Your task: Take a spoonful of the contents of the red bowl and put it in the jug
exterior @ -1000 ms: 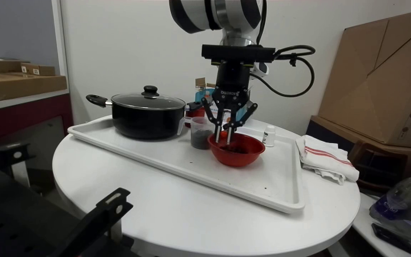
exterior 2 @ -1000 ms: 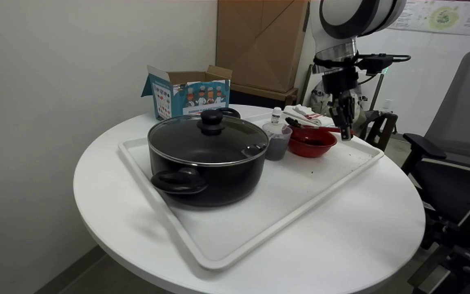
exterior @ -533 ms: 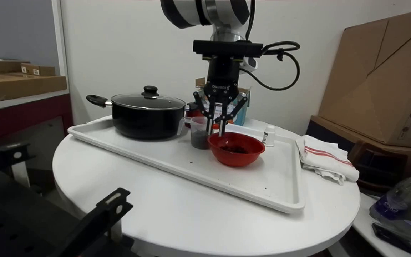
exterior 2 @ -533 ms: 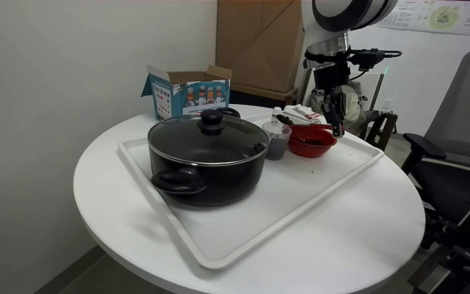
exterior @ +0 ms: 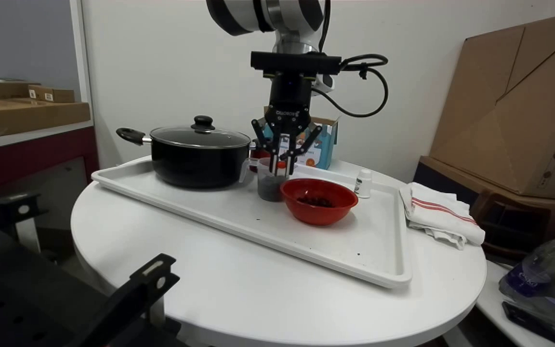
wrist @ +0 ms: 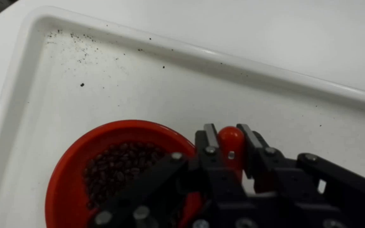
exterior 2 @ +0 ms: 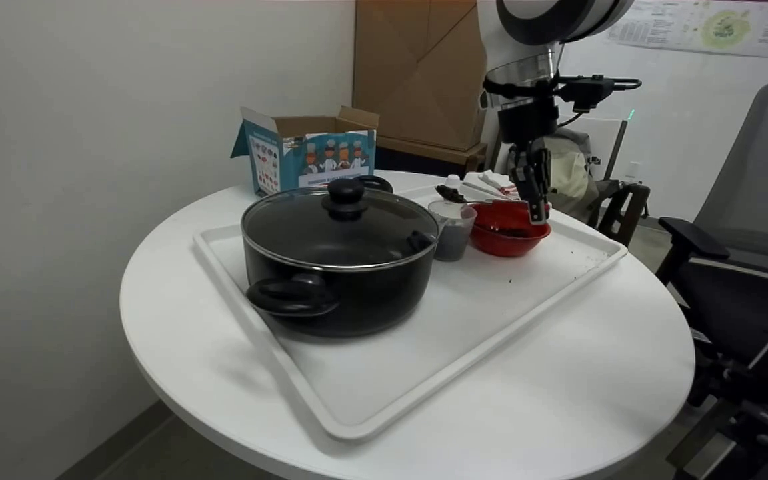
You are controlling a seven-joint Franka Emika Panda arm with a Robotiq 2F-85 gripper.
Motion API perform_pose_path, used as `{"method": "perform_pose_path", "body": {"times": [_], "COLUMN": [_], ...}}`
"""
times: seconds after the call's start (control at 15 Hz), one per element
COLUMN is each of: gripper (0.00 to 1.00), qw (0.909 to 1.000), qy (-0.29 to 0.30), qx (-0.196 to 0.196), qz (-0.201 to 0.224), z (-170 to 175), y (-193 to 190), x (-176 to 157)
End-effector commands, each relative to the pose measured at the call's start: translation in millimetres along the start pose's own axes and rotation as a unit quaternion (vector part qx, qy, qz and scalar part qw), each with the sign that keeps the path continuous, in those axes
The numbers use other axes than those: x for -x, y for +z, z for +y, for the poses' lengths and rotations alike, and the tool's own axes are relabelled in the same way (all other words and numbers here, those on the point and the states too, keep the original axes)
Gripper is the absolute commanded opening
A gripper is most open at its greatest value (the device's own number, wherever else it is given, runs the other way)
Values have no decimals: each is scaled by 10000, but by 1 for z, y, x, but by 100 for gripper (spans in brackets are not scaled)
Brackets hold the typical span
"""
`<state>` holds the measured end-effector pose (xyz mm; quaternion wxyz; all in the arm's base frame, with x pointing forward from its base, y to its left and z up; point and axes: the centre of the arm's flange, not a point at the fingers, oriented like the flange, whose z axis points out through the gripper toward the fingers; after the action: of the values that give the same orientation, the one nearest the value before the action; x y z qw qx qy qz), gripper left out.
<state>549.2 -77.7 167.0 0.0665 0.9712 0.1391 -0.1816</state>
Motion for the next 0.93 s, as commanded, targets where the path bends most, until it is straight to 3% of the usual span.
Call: {"method": "perform_pose_path", "body": {"times": [0.0, 0.87], "gripper": [9, 9], "qw": [9998, 9994], "qy": [-160, -259], "qx": [65, 174], "qz": [67, -161], "z": [-10, -23], "y": [-10, 1], "x": [-3, -1]}}
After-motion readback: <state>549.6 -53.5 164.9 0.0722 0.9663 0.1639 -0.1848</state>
